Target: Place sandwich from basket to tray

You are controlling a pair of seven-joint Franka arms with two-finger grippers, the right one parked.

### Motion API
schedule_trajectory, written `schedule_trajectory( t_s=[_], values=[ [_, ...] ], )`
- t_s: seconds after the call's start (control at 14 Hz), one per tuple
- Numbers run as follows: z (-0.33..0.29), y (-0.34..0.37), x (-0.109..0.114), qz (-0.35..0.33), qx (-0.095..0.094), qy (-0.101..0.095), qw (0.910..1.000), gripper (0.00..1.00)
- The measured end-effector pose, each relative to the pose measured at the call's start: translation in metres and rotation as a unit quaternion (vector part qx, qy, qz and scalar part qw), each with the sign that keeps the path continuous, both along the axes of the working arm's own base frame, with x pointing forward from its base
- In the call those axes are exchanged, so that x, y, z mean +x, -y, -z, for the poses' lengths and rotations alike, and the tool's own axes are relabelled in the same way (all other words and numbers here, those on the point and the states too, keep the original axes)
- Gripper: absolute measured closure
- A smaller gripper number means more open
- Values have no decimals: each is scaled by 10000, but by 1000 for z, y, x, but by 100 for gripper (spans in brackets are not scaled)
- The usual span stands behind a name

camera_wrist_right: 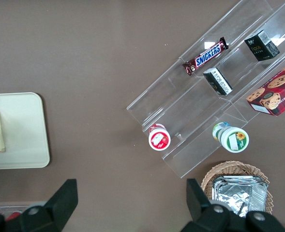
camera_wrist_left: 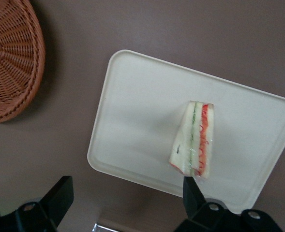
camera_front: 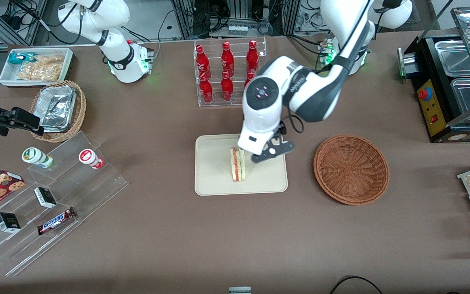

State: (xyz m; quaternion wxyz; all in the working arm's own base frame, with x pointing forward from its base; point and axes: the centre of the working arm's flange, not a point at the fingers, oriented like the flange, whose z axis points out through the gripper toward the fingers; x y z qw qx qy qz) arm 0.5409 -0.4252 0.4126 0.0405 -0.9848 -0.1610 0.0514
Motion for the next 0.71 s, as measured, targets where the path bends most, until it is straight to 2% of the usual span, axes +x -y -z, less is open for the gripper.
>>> schedule_trajectory(
  t_s=[0.21,0.36,0.57,0.71],
  values=[
    [-3,-60,26,196,-7,-126,9997,0],
    [-18,-109,31,402,-37,-207,9990,0],
    [-53,-187,22,785,-136,-274,9964,0],
    [-80,-234,10,1150,-202,-422,9923,0]
  ],
)
